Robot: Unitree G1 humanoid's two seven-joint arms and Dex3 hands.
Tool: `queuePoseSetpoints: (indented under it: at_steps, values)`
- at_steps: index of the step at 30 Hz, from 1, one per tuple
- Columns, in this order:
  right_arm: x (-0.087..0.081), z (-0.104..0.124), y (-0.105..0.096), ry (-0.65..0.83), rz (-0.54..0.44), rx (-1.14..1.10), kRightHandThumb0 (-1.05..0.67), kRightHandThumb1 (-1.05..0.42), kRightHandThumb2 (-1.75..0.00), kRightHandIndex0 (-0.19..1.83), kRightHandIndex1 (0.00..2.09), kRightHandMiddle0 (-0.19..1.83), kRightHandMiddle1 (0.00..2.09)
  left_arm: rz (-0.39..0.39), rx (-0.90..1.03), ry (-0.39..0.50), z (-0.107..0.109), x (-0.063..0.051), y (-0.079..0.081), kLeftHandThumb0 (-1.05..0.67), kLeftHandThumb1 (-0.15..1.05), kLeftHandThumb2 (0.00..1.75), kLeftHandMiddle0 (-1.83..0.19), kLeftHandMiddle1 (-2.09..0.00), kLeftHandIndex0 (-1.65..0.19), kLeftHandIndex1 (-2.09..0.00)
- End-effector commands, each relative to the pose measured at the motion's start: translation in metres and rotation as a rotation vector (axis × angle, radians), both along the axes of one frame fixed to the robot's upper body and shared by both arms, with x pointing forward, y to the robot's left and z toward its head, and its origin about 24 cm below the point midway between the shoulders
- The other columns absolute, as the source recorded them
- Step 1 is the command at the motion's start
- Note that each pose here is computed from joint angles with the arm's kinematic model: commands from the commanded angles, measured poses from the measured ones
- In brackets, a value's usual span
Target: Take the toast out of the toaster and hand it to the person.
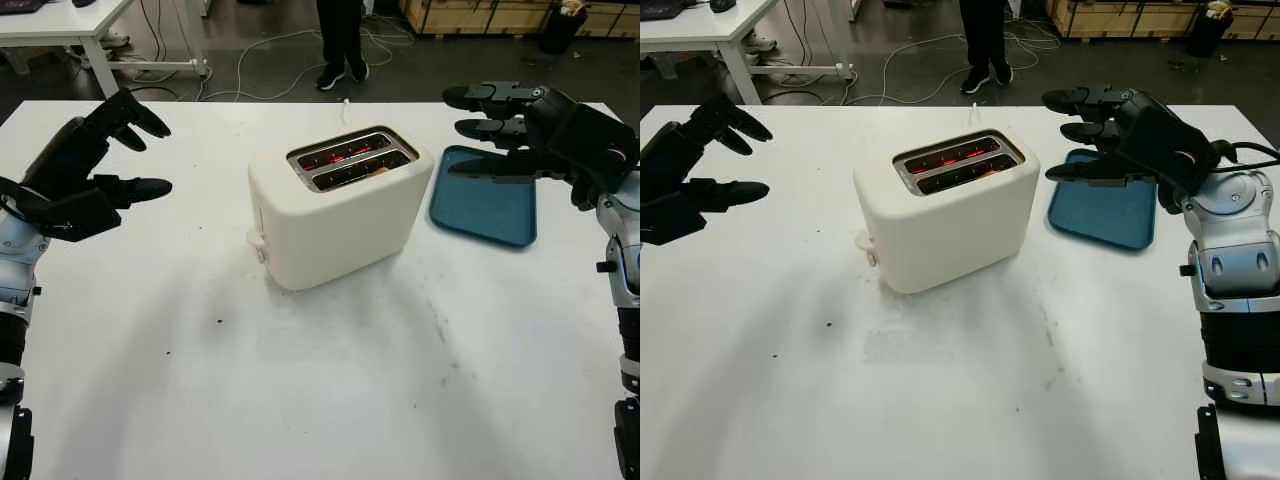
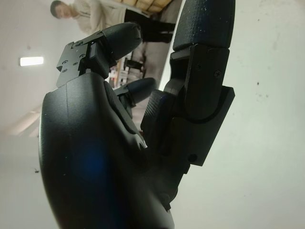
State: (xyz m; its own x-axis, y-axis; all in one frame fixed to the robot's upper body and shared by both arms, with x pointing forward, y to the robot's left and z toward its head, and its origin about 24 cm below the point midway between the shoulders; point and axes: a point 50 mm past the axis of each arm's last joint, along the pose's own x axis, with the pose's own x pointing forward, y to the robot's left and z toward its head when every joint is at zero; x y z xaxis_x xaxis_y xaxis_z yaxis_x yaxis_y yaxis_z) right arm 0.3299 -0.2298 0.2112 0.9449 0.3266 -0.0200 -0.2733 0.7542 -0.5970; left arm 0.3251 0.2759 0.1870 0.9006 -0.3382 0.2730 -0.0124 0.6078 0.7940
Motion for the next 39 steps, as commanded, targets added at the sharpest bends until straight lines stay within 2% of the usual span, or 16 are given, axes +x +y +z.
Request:
queuePoseSetpoints:
  at_steps: [1,39]
  values:
    - [-0.0012,0.0033,-0.0032,-0.024,-0.012,-0.014,-0.23,-0.77,0.0,0.46,0.04,0.47,0.01,0.01,0.005,0.002,0.0032,0.0,0.0015,-1.05,0.92,0.31,0.0,-1.66,0.0,-1.51]
    - [-0.0006,0.0037,0.0002,-0.012,-0.009,0.002,-0.23,-0.77,0.0,0.43,0.03,0.45,0.0,0.006,-0.01,-0.01,0.0026,-0.0008,0.0002,-1.05,0.92,0.32,0.0,-1.66,0.0,-1.47]
